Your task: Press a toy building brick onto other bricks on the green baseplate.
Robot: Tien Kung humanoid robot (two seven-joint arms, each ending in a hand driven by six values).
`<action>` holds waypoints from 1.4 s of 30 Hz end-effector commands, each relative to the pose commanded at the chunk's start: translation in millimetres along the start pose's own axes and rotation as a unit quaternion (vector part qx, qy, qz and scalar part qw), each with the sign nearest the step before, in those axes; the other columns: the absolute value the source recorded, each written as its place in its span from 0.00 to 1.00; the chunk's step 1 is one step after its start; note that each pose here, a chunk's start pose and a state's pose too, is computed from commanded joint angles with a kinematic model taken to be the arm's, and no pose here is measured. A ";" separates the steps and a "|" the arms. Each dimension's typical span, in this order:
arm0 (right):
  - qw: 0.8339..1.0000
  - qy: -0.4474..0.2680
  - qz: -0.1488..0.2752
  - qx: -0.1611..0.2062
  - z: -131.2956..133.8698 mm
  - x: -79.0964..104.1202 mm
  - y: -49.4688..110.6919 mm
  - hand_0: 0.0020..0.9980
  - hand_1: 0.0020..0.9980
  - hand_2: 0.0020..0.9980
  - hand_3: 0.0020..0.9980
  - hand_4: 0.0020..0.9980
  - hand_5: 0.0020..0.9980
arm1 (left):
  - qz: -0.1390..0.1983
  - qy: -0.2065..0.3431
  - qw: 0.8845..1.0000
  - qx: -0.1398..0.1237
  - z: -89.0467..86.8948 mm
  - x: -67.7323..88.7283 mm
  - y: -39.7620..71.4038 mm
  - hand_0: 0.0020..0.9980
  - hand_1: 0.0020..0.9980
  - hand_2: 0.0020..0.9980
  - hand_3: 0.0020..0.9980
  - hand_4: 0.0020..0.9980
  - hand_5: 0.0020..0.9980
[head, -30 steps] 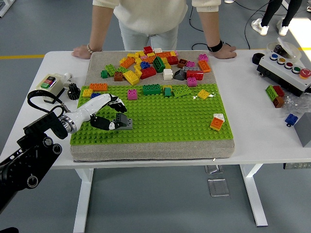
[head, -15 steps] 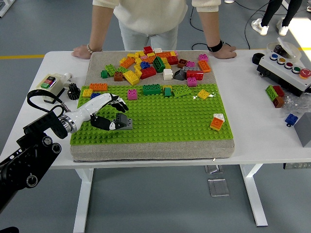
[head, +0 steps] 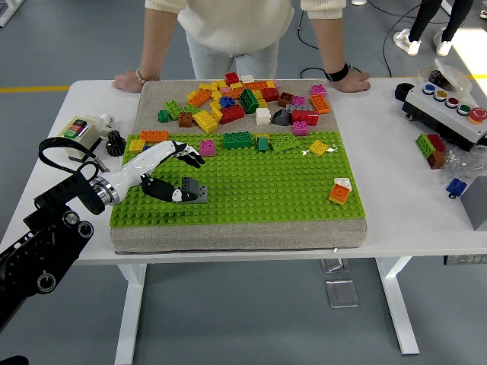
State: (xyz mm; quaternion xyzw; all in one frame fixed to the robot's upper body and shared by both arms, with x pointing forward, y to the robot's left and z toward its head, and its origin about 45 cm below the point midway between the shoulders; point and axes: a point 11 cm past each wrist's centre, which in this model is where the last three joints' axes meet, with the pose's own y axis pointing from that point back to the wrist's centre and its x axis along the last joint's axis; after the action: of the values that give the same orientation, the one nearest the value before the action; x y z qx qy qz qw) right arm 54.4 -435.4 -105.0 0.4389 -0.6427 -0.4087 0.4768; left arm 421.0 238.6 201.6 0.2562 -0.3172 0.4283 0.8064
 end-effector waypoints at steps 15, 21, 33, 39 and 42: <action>1.000 0.000 0.000 0.000 -0.2 1.0 0.1 0.76 0.69 0.73 0.68 0.96 0.49 | -0.002 -0.013 1.000 0.014 -6.8 5.9 26.0 0.94 0.86 0.81 0.59 1.00 0.32; 1.000 -0.002 0.001 0.000 -0.8 2.2 0.1 0.76 0.69 0.73 0.68 0.96 0.49 | 0.001 -0.029 0.999 0.027 -13.1 9.9 31.7 0.96 0.88 0.85 0.58 1.00 0.37; 1.000 -0.004 0.000 0.001 -1.8 2.4 0.1 0.76 0.69 0.73 0.68 0.96 0.49 | -0.011 -0.036 0.998 0.041 -19.6 1.9 30.2 0.97 0.89 0.86 0.58 1.00 0.38; 1.000 -0.005 0.000 0.002 -2.1 2.1 0.1 0.76 0.69 0.73 0.68 0.96 0.49 | -0.014 -0.034 0.999 0.039 -17.6 -1.3 28.9 0.98 0.89 0.86 0.58 1.00 0.40; 1.000 -0.005 0.000 0.002 -2.3 1.8 0.1 0.76 0.69 0.73 0.68 0.96 0.49 | -0.015 -0.033 0.999 0.040 -18.6 -2.8 28.7 0.98 0.89 0.86 0.58 1.00 0.40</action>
State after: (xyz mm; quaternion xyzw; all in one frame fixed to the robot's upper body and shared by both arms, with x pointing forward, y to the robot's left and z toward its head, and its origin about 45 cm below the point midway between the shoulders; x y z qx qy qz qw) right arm 56.3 -437.4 -104.0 0.4377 -0.6458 -0.4095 0.4729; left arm 400.8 264.2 191.2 0.3070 -0.3224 0.4194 0.7911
